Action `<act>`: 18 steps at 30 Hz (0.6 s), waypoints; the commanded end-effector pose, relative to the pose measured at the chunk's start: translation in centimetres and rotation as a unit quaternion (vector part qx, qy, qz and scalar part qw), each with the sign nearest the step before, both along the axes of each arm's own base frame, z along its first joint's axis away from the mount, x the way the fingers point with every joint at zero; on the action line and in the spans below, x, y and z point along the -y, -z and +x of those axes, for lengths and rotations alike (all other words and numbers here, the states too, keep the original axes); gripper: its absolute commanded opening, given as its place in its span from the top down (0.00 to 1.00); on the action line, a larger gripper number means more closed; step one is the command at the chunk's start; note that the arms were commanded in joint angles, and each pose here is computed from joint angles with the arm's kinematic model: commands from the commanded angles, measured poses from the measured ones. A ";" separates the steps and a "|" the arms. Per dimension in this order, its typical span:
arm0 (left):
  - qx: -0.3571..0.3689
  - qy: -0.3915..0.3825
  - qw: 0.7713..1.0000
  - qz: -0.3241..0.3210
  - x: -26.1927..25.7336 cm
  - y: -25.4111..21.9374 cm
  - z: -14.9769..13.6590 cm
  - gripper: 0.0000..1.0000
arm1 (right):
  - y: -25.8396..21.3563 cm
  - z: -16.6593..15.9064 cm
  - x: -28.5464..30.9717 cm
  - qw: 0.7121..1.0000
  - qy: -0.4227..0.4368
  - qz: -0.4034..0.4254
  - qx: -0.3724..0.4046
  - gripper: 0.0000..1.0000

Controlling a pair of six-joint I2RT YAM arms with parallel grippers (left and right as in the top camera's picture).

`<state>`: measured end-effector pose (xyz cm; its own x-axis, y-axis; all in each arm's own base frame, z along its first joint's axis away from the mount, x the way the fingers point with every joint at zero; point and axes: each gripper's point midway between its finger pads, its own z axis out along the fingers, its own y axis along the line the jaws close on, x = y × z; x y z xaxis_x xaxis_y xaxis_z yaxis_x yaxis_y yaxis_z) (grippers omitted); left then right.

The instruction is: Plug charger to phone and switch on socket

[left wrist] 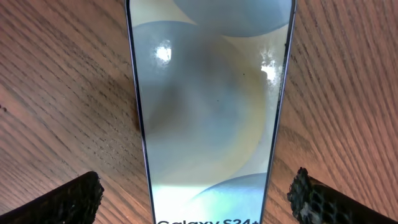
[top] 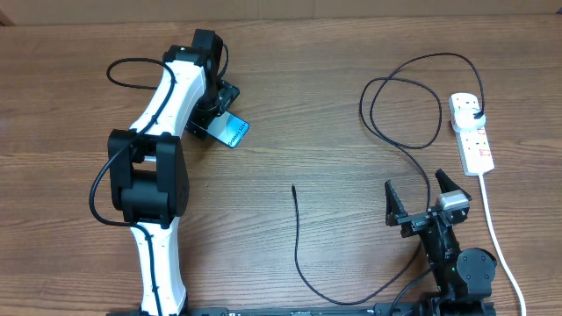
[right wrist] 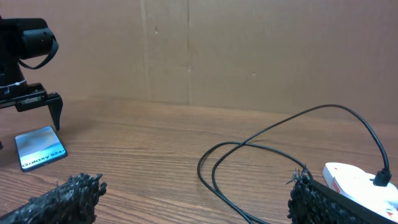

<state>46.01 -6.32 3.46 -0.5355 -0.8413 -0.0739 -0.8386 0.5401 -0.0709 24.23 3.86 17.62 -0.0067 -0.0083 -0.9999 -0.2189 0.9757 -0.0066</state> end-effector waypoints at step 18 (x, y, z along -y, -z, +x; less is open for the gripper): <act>-0.002 -0.006 1.000 0.010 -0.1 0.6 -0.1 0.00 | 0.2 0.0 0.0 1.000 -0.001 -0.001 0.002 0.00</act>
